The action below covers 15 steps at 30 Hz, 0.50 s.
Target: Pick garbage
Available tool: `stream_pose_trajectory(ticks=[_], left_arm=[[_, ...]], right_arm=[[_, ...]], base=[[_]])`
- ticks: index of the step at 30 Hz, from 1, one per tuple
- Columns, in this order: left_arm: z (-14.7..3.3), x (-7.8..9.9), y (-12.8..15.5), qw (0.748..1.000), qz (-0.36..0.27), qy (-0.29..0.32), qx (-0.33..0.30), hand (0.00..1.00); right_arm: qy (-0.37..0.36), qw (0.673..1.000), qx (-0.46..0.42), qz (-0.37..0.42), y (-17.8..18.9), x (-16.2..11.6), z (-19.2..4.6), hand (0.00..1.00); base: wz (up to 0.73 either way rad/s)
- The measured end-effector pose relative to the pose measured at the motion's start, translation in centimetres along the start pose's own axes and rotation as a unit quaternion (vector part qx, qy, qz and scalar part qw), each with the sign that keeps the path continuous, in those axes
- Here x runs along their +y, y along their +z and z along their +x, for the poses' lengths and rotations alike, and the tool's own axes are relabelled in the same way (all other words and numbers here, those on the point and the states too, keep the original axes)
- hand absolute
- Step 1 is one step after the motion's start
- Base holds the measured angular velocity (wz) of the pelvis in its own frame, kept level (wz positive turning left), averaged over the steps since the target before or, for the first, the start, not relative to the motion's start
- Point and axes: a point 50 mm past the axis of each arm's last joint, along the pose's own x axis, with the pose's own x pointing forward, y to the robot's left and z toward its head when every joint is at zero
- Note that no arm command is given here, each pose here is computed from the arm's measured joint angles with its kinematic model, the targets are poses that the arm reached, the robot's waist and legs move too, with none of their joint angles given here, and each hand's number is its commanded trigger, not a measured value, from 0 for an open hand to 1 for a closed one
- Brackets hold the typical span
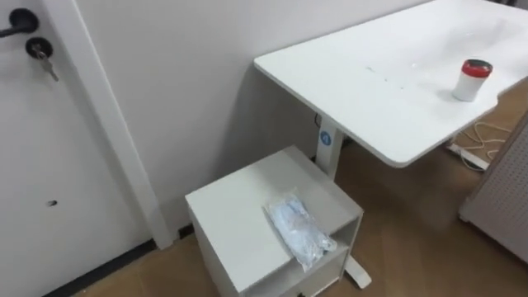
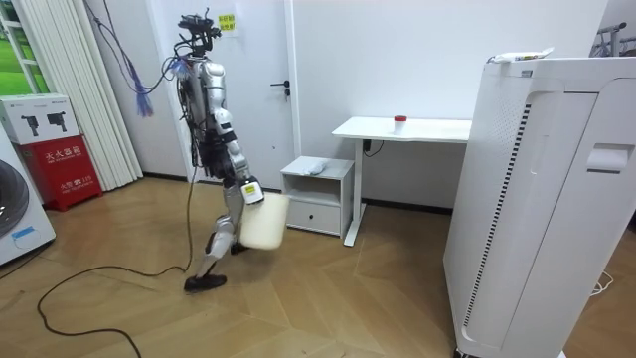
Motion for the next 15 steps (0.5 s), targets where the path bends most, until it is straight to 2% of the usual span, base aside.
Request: stream_pose_trajectory(ticks=[2, 4, 8, 11, 15], left_arm=[[0.2, 0.3, 1.4, 1.000, 0.011, 0.014, -0.021, 0.00], [0.3, 1.0, 3.8, 0.996, 0.014, 0.047, -0.069, 0.00], [-0.3, 1.6, 7.8, 0.983, -0.004, 0.081, -0.166, 0.00], [-0.7, 1.1, 9.2, 0.976, 0.000, 0.085, -0.199, 0.00], [-1.2, 1.4, 10.2, 0.967, -0.008, 0.103, -0.234, 0.00]], right_arm=[[0.008, 1.000, -0.016, -0.014, 0.8, 0.5, 0.1, 1.00], [0.026, 0.999, -0.039, -0.025, 2.2, 1.7, 0.3, 1.00], [0.032, 0.997, -0.066, -0.031, 2.4, 2.4, 0.2, 1.00], [0.025, 0.997, -0.071, -0.032, 2.0, 2.5, 0.2, 1.00], [0.041, 0.995, -0.079, -0.052, 2.0, 3.3, 0.2, 1.00]], base=[[-0.07], [0.04], [0.58], [0.37], [-0.13]])
